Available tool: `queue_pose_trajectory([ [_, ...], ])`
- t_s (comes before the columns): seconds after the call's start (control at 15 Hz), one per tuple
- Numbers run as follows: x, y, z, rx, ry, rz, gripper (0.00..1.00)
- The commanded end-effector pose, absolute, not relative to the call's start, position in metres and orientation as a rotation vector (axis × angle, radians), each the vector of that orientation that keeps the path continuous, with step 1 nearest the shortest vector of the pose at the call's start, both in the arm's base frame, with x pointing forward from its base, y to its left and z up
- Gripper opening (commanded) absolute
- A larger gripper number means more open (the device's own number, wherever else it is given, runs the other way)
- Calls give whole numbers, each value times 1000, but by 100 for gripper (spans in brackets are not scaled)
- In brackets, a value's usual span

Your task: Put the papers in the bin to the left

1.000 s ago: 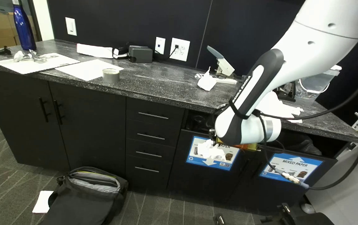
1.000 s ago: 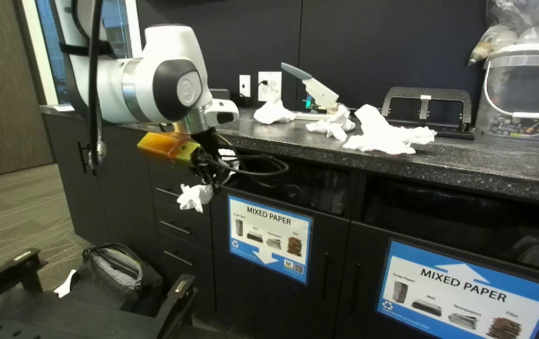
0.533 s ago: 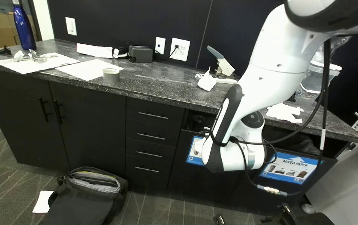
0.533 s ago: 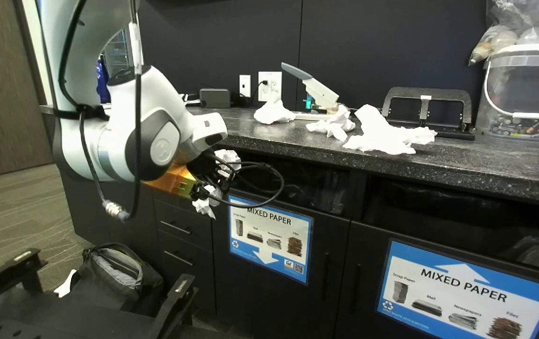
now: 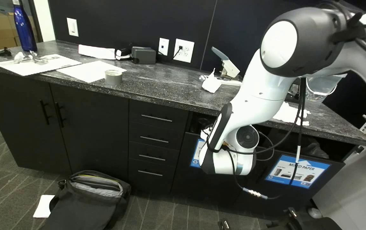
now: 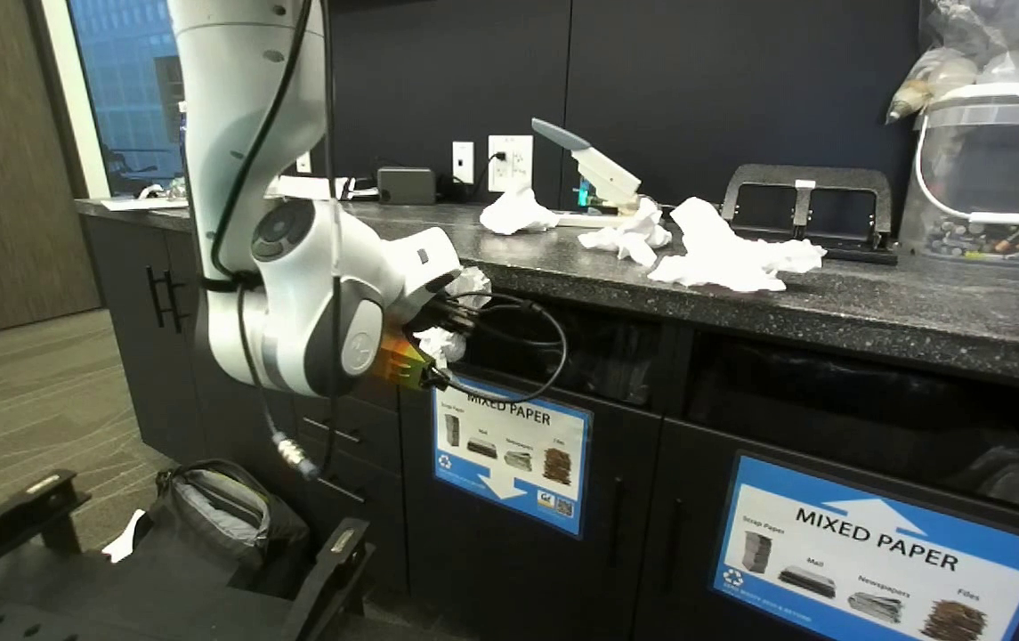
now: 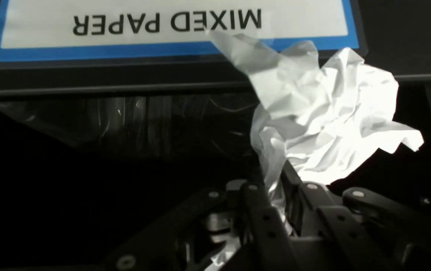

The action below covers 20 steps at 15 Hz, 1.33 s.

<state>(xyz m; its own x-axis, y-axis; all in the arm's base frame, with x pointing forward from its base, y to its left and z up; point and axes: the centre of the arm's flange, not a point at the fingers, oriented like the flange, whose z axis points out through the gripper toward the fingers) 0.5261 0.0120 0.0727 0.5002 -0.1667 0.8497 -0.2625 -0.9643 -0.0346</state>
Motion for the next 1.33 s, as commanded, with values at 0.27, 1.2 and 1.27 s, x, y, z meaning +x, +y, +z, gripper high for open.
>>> queue_pose_trajectory([
  [0.27,599,-12,27,2489,-474,1667,17],
  [1.2,635,-46,26,2440,-557,1720,68],
  [1.27,634,-45,28,2442,-552,1716,75],
])
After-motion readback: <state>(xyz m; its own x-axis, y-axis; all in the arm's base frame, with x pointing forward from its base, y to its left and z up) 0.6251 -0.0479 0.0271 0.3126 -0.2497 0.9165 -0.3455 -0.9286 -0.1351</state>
